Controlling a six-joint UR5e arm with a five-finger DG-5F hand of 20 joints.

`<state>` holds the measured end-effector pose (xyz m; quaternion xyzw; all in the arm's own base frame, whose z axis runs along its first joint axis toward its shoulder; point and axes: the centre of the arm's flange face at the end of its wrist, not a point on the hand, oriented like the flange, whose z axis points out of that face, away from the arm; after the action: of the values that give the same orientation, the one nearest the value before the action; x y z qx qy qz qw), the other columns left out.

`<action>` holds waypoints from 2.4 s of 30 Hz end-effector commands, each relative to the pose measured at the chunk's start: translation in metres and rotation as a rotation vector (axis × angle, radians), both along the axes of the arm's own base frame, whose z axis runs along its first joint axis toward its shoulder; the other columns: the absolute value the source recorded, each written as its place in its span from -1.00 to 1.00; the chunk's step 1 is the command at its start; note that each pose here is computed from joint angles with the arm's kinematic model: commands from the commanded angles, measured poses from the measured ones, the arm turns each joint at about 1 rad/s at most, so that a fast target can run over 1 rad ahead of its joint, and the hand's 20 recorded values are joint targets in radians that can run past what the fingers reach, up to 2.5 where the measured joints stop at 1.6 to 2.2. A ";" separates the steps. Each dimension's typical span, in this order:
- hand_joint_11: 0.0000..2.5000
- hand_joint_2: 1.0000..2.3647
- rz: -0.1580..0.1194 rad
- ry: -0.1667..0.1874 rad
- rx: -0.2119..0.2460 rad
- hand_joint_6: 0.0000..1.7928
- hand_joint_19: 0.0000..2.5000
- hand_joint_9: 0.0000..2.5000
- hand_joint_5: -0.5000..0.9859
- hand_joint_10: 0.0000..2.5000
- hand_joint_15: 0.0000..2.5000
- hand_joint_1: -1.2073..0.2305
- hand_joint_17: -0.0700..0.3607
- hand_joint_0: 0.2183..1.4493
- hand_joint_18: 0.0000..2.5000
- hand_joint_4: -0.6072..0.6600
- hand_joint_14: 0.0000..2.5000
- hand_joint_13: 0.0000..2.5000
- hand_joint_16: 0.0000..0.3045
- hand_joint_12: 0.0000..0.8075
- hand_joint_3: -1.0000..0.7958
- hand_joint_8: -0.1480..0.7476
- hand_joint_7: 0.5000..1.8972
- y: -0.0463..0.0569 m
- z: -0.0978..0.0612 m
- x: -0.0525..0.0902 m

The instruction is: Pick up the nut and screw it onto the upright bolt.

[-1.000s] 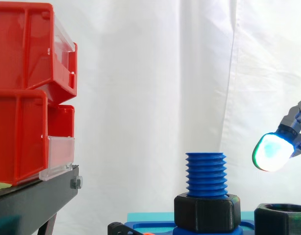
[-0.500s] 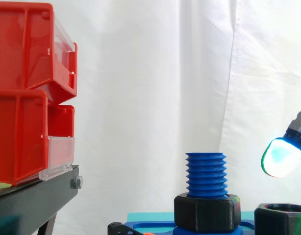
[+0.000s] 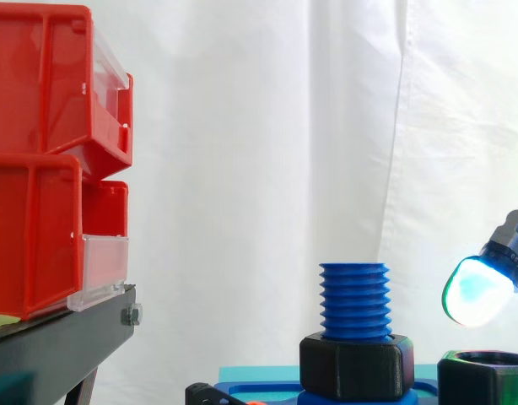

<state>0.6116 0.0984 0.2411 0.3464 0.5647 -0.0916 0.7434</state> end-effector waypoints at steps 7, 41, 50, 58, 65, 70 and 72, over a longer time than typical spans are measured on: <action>-1.00 -1.00 0.002 -0.005 -0.006 -0.44 -1.00 -1.00 -0.71 -1.00 -1.00 -0.40 0.03 -0.87 -1.00 0.39 -1.00 -1.00 -0.56 0.19 -0.44 0.04 -0.66 0.006 -0.010 0.006; -1.00 -1.00 0.020 0.000 -0.012 -0.44 -1.00 -0.95 -0.69 -1.00 -1.00 -0.33 0.01 -0.85 -1.00 0.42 -1.00 -0.95 -0.57 0.17 -0.44 0.05 -0.60 -0.001 -0.019 0.011; -1.00 -1.00 0.043 0.000 -0.021 -0.44 -1.00 -0.94 -0.68 -1.00 -1.00 -0.33 0.00 -0.84 -1.00 0.43 -1.00 -0.92 -0.58 0.16 -0.44 0.06 -0.58 0.000 -0.018 0.012; -1.00 -1.00 0.060 0.009 -0.030 -0.44 -1.00 -0.90 -0.66 -1.00 -1.00 -0.37 0.00 -0.84 -1.00 0.44 -1.00 -0.88 -0.58 0.17 -0.44 0.08 -0.60 0.001 -0.019 0.012; -1.00 -1.00 0.080 0.024 -0.026 -0.44 -1.00 -0.89 -0.66 -1.00 -1.00 -0.37 -0.01 -0.84 -1.00 0.45 -1.00 -0.86 -0.58 0.17 -0.44 0.08 -0.59 0.001 -0.022 0.009; -1.00 -1.00 0.080 0.033 -0.027 -0.44 -1.00 -0.89 -0.66 -1.00 -1.00 -0.37 -0.02 -0.83 -1.00 0.46 -1.00 -0.85 -0.59 0.16 -0.44 0.07 -0.57 0.000 -0.023 0.008; -1.00 -1.00 0.082 0.035 -0.027 -0.44 -1.00 -0.89 -0.65 -1.00 -1.00 -0.37 -0.02 -0.83 -1.00 0.46 -1.00 -0.85 -0.59 0.16 -0.44 0.08 -0.55 0.001 -0.023 0.008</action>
<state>0.6201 0.0987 0.2184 0.3118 0.5887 -0.0749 0.7420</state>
